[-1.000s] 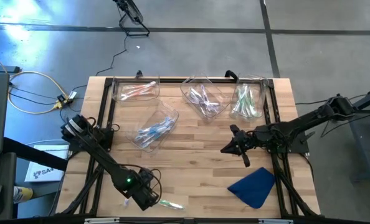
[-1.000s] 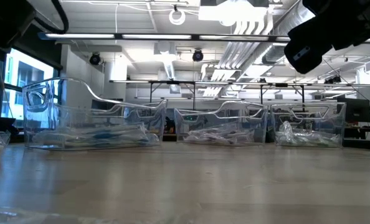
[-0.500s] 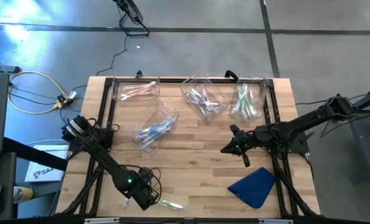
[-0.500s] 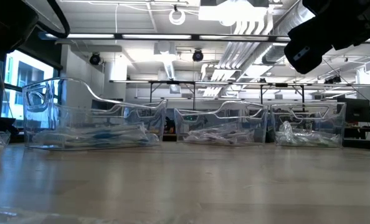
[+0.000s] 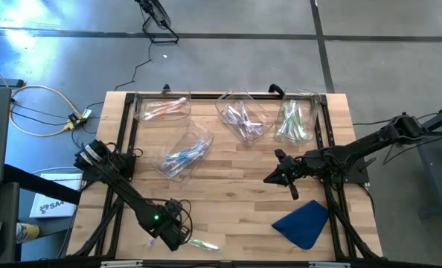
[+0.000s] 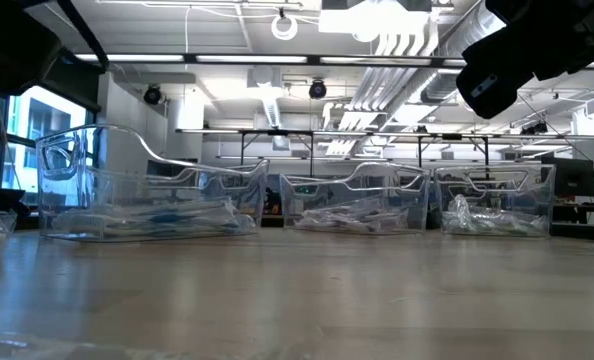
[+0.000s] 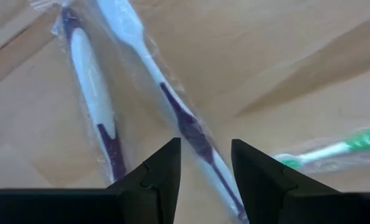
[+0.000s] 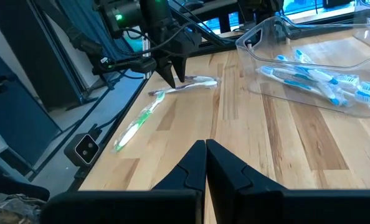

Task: Pick & Place Toothbrushes
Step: Put the purple toothbrush into the top center transparent bin

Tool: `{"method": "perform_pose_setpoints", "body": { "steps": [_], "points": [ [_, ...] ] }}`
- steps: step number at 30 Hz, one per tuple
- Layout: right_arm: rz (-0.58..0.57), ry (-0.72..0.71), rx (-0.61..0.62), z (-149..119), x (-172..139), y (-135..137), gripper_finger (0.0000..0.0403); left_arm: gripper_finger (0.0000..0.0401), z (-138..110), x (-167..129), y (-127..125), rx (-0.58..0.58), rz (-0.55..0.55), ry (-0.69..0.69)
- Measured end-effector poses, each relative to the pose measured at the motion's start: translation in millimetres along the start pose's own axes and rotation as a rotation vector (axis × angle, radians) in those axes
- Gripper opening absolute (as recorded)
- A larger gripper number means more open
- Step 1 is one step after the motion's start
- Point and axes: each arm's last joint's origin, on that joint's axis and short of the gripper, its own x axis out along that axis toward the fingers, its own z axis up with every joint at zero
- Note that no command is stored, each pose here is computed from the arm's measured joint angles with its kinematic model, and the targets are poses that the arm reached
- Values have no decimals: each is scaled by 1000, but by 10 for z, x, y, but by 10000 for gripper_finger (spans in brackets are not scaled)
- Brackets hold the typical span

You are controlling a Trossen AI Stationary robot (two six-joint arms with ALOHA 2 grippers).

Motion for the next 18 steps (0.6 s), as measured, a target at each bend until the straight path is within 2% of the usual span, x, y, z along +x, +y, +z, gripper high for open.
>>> {"method": "perform_pose_setpoints", "body": {
  "steps": [8, 18],
  "points": [
    [-1, 2, 0, -2, 0, -1, 3, 136, -24, 144, -57, 8, -9, 6],
    [-2, 7, 0, -7, 0, -2, 3, 135, -28, 144, -62, 8, -12, 19]
  ]
}}
